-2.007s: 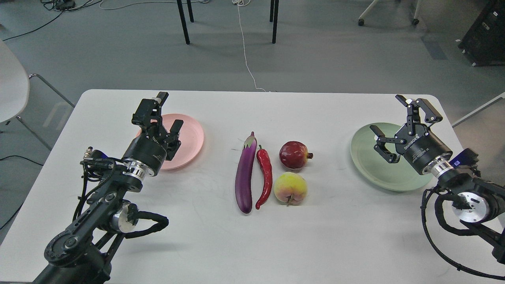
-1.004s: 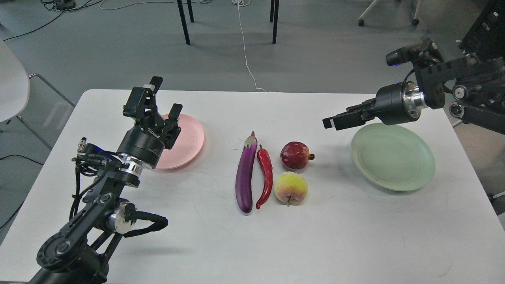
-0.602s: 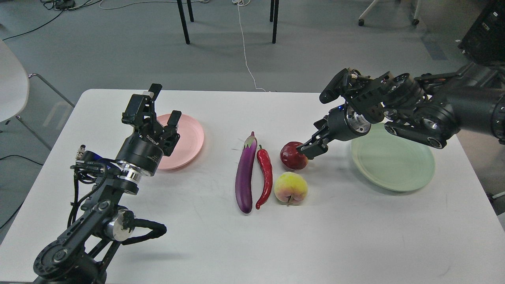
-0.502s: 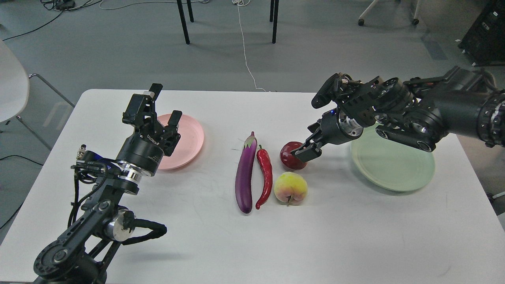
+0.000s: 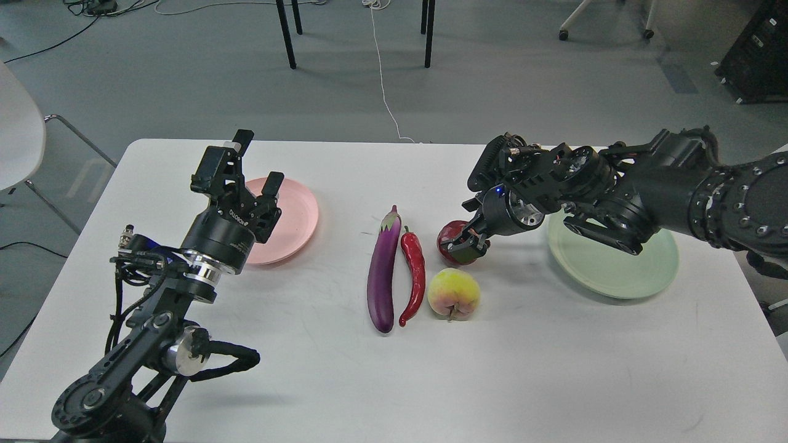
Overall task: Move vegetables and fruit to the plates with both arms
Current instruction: 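Grasp the red apple with the right gripper and lift it, then lower the apple onto the green plate and open the right gripper, then reach the right gripper down to the yellow-red peach and grasp it, then carry the peach onto the green plate and release it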
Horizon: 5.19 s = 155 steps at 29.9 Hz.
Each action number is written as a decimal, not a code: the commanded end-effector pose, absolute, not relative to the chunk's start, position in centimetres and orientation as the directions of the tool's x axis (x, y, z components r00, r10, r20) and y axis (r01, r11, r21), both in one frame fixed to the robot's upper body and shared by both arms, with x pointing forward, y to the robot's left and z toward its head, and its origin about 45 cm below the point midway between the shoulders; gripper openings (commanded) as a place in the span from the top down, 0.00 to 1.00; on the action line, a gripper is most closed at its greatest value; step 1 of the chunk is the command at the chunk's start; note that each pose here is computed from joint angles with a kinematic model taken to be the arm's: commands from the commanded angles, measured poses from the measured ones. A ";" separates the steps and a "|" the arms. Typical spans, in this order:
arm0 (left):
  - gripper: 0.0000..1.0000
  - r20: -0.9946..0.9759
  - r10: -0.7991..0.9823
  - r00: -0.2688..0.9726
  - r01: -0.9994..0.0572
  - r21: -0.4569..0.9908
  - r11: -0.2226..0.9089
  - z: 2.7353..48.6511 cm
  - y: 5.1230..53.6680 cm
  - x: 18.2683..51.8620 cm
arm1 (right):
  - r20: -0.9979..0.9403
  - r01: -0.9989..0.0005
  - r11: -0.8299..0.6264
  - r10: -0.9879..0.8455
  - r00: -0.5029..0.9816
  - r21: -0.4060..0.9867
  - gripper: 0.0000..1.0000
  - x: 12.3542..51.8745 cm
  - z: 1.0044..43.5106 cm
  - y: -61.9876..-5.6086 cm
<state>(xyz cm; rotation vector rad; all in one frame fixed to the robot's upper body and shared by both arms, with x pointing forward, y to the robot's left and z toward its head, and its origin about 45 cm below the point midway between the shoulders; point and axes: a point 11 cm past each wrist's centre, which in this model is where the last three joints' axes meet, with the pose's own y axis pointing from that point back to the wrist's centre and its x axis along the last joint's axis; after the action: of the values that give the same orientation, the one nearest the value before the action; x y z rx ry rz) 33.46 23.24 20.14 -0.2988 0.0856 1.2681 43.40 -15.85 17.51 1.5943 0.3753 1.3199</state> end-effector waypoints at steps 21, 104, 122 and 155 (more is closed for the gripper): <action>0.01 -0.212 0.928 0.306 -0.945 -0.187 0.269 20.8 23.5 33.7 | 0.660 -0.507 -0.450 0.648 0.381 0.735 0.58 46.7 26.9 -23.0; 0.01 -0.188 0.923 0.335 -0.933 -0.203 0.297 21.7 23.3 33.3 | 0.482 -0.100 -0.488 0.769 0.420 0.867 0.03 36.8 17.9 -13.2; 0.01 -0.176 0.927 0.331 -0.933 -0.205 0.294 21.9 23.8 33.4 | 0.461 -0.104 -0.461 0.787 0.410 0.881 0.51 36.9 17.0 -13.9; 0.01 -0.172 0.923 0.345 -0.927 -0.217 0.306 22.4 23.6 33.2 | 0.511 -0.437 -0.283 0.621 0.595 0.854 0.27 39.3 18.4 -37.4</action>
<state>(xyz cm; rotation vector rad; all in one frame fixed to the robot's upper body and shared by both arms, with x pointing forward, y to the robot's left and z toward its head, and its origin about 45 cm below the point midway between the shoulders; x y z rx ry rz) 33.24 23.58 22.32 -0.2975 0.0175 1.2249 39.55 -37.19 19.06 1.5424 0.1684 1.0191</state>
